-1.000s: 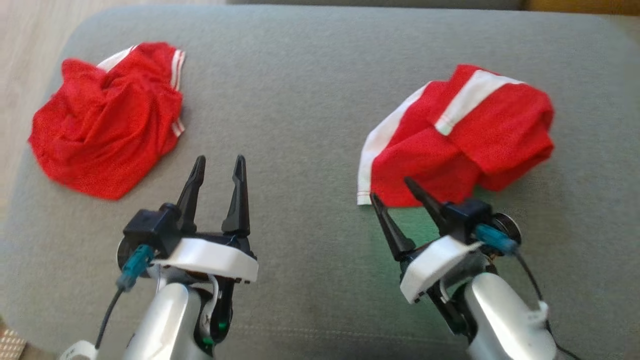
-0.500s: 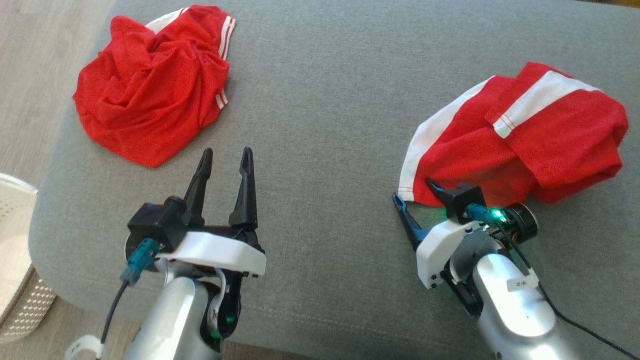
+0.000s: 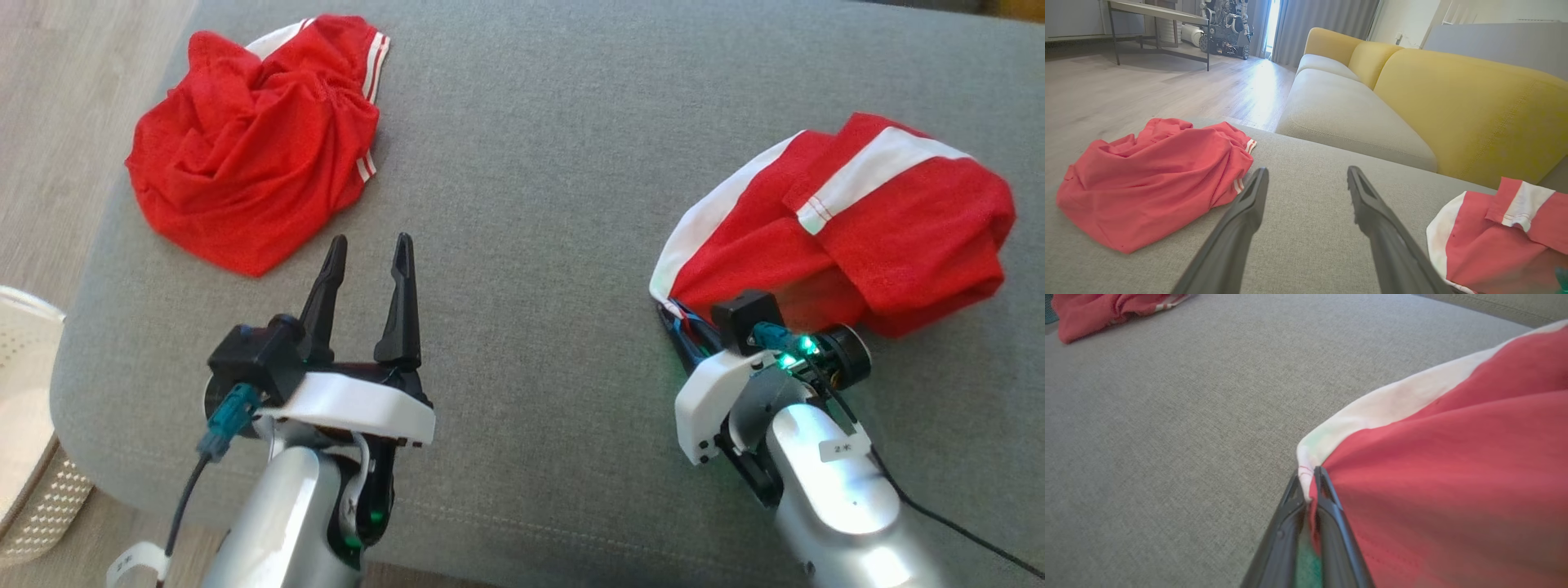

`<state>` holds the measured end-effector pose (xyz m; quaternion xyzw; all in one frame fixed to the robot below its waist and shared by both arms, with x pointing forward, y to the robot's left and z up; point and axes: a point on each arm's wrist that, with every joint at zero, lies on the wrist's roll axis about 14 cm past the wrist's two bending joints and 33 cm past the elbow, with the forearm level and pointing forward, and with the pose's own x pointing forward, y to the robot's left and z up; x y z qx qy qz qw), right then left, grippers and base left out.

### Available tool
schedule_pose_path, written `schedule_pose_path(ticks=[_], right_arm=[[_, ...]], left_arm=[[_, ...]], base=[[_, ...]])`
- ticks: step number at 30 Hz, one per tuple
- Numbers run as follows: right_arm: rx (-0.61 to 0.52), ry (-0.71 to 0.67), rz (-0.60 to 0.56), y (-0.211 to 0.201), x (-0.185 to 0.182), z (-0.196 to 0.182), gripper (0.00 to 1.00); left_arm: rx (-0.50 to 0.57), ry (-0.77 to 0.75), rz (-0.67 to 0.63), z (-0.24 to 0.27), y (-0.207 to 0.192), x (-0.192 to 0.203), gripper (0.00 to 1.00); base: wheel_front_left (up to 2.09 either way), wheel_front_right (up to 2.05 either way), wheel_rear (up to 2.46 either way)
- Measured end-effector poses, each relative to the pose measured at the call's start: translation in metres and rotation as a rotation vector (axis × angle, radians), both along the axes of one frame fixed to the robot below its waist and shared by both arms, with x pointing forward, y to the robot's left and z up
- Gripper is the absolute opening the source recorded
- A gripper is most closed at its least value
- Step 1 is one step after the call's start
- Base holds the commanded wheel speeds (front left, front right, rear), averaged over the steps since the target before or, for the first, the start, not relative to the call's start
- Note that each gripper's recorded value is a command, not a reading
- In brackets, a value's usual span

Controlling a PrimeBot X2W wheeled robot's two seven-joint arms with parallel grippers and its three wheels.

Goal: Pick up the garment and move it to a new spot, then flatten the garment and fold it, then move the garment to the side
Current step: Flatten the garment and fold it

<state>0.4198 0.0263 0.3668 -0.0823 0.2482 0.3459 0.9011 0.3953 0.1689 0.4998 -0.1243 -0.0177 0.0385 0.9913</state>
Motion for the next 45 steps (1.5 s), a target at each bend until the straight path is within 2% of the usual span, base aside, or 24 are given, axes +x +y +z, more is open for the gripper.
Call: schedule_pose_path(ticks=[5,9,10,11,13,17,20,22,25,27,29,32,34,35,36,37,40,45], right_arm=[[0.074,-0.038,0.020,0.011,-0.006,0.019,0.00],[0.204,-0.129,0.076,0.038,-0.009,0.064,0.00],[0.246,-0.165,0.094,0.046,-0.008,0.082,0.00],[0.344,-0.237,0.128,0.062,-0.006,0.125,0.00],[0.442,-0.323,0.166,0.075,-0.004,0.172,0.00],[0.649,-0.496,0.212,0.081,-0.005,0.275,0.00],[0.801,-0.588,0.148,0.055,0.006,0.333,0.00],[0.852,-0.627,0.052,0.025,0.023,0.353,0.00],[0.815,-0.649,-0.116,-0.020,0.056,0.346,0.00],[0.765,-0.608,-0.251,-0.055,0.082,0.323,0.00],[0.705,-0.555,-0.380,-0.090,0.100,0.287,0.00],[0.634,-0.388,-0.588,-0.142,0.117,0.211,0.00],[0.533,-0.292,-0.683,-0.172,0.119,0.162,0.00],[0.456,-0.286,-0.708,-0.188,0.119,0.145,0.25],[0.391,-0.288,-0.736,-0.205,0.120,0.133,0.67],[0.336,-0.291,-0.763,-0.220,0.121,0.123,1.00],[0.302,-0.314,-0.806,-0.237,0.130,0.121,1.00],[0.372,-0.382,-0.765,-0.213,0.144,0.149,1.00]], left_arm=[[-0.006,-0.019,-0.014,0.007,-0.005,-0.001,1.00],[-0.017,-0.035,-0.031,0.013,-0.011,-0.005,1.00],[-0.019,-0.039,-0.030,0.014,-0.011,-0.006,1.00],[-0.021,-0.041,-0.022,0.015,-0.010,-0.010,1.00],[-0.024,-0.037,-0.016,0.014,-0.009,-0.014,1.00],[-0.028,-0.039,-0.022,0.014,-0.011,-0.017,1.00],[-0.031,-0.046,-0.035,0.017,-0.016,-0.019,1.00],[-0.034,-0.042,-0.044,0.015,-0.019,-0.020,1.00],[-0.035,-0.032,-0.056,0.012,-0.024,-0.018,1.00],[-0.036,-0.020,-0.063,0.008,-0.026,-0.016,1.00],[-0.037,-0.005,-0.066,0.002,-0.027,-0.014,1.00],[-0.036,0.014,-0.075,-0.005,-0.029,-0.007,1.00],[-0.037,0.027,-0.091,-0.010,-0.033,-0.003,1.00],[-0.033,0.033,-0.099,-0.013,-0.035,0.000,1.00],[-0.030,0.035,-0.109,-0.014,-0.037,0.002,1.00],[-0.030,0.037,-0.115,-0.015,-0.039,0.005,1.00],[-0.031,0.036,-0.134,-0.016,-0.046,0.014,1.00],[-0.035,0.035,-0.155,-0.016,-0.053,0.020,1.00]], base=[[0.00,0.00,0.00],[0.00,0.00,0.00],[0.00,0.00,0.00],[0.00,0.00,0.00],[0.00,0.00,0.00],[0.00,0.00,0.00],[0.00,0.00,0.00],[0.00,0.00,0.00],[0.00,0.00,0.00],[0.00,0.00,0.00],[0.00,0.00,0.00],[0.00,0.00,0.00],[0.00,0.00,0.00],[0.00,0.00,0.00],[0.00,0.00,0.00],[0.00,0.00,0.00],[0.00,0.00,0.00],[0.00,0.00,0.00]])
